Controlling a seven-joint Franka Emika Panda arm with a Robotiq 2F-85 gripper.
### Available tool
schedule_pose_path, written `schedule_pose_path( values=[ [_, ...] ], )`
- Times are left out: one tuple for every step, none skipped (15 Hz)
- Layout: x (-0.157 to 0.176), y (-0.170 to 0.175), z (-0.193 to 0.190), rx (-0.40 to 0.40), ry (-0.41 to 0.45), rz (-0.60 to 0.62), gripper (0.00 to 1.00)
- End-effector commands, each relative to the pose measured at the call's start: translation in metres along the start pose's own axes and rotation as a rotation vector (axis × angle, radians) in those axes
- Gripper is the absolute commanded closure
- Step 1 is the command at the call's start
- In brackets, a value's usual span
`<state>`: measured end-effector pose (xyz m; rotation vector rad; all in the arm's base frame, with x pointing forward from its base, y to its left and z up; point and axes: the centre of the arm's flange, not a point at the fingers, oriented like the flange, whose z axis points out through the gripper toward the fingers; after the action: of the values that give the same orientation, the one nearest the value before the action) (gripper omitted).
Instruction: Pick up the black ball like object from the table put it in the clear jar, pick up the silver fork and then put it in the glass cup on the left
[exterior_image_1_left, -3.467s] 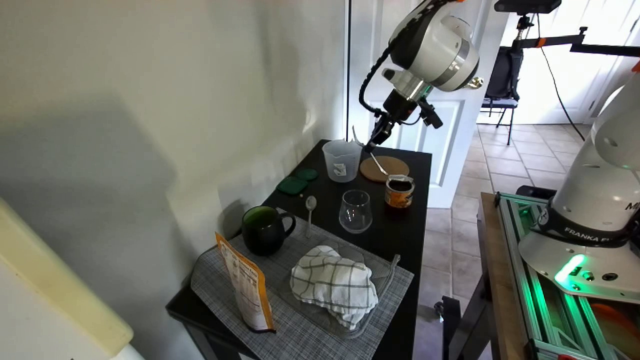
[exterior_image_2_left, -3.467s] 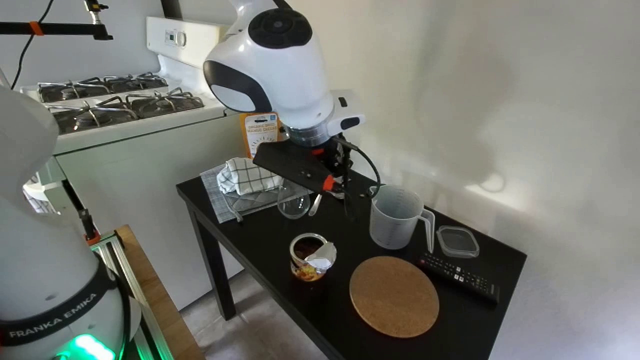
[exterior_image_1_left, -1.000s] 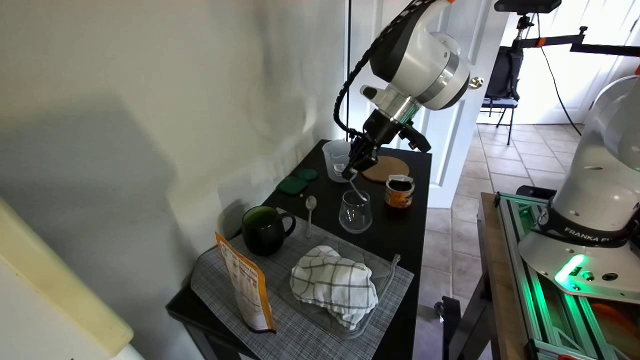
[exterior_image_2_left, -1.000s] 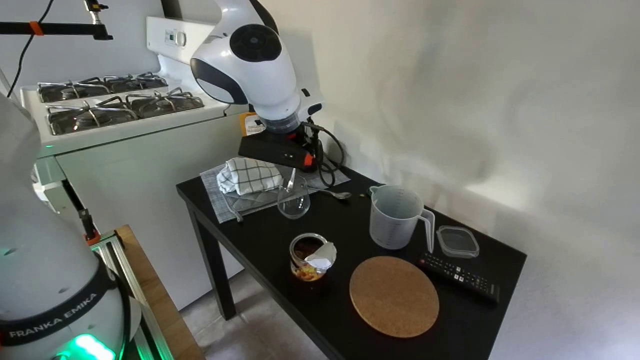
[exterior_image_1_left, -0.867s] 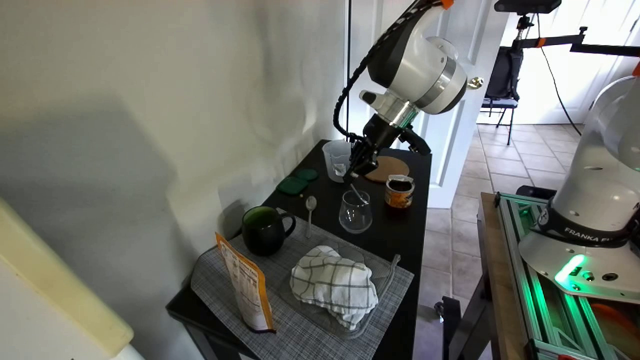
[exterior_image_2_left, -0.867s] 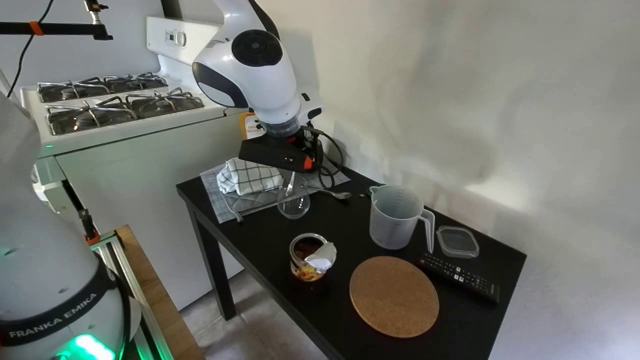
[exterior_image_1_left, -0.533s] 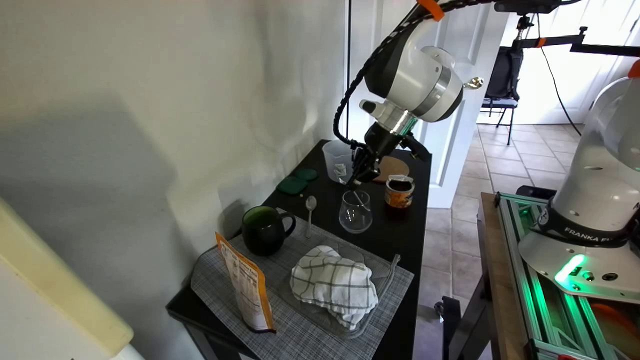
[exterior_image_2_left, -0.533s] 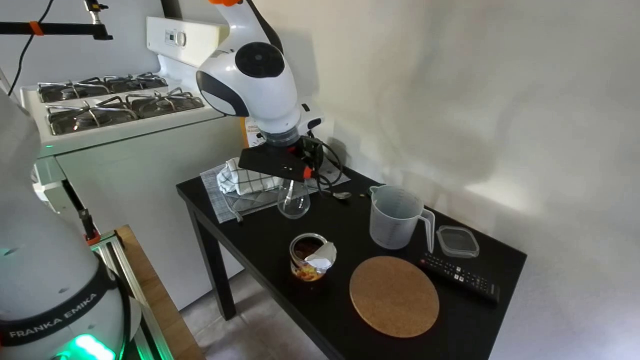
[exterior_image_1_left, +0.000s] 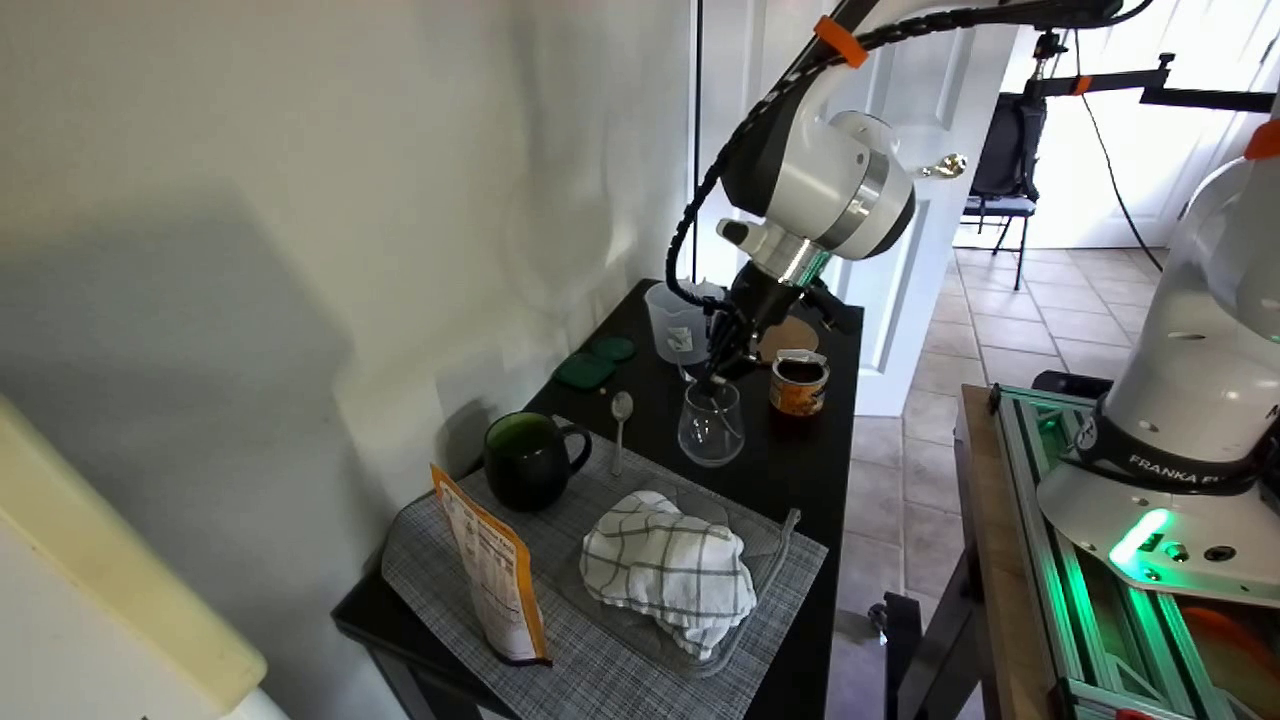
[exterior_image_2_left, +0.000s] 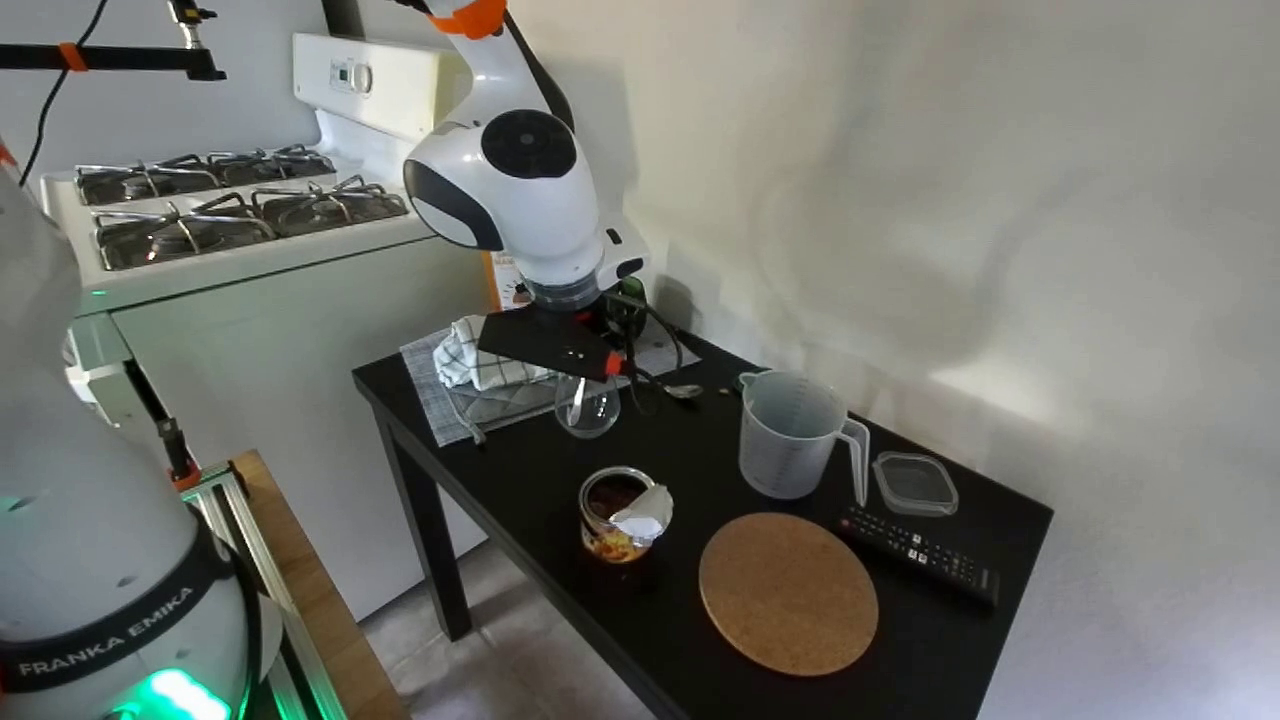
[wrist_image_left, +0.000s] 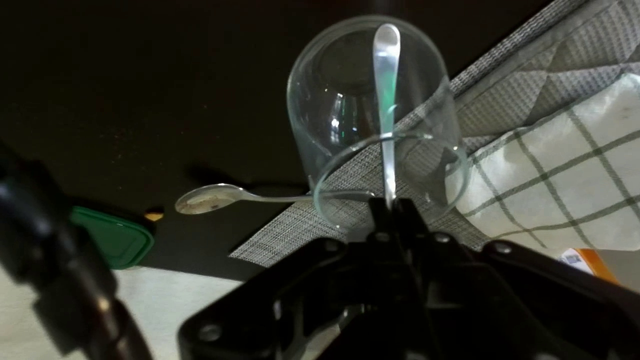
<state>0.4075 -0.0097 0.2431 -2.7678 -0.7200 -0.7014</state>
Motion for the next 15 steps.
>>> schedule_pose_path(
  values=[
    [-0.005, 0.003, 0.018, -0.024, -0.003, 0.015, 0.98],
    [-0.005, 0.004, 0.019, -0.027, -0.007, 0.017, 0.98],
    [-0.005, 0.005, 0.021, -0.030, -0.010, 0.019, 0.98],
    [-0.005, 0.005, 0.022, -0.033, -0.012, 0.022, 0.98],
    [-0.005, 0.007, 0.023, -0.036, -0.015, 0.025, 0.98],
    [-0.005, 0.007, 0.024, -0.037, -0.018, 0.026, 0.98],
    [-0.006, 0.007, 0.025, -0.035, -0.022, 0.028, 0.98],
    [-0.006, 0.007, 0.026, -0.031, -0.025, 0.031, 0.76],
    [-0.006, 0.006, 0.026, -0.029, -0.028, 0.030, 0.65],
    [-0.007, 0.005, 0.026, -0.027, -0.029, 0.028, 0.59],
    [-0.007, 0.004, 0.025, -0.025, -0.032, 0.028, 0.52],
    [-0.008, 0.001, 0.023, -0.019, -0.032, 0.024, 0.44],
    [-0.009, -0.002, 0.019, -0.022, -0.027, 0.019, 0.37],
    [-0.010, -0.006, 0.011, -0.023, -0.017, 0.008, 0.28],
    [-0.011, -0.008, 0.005, -0.022, -0.011, 0.000, 0.22]
  ],
)
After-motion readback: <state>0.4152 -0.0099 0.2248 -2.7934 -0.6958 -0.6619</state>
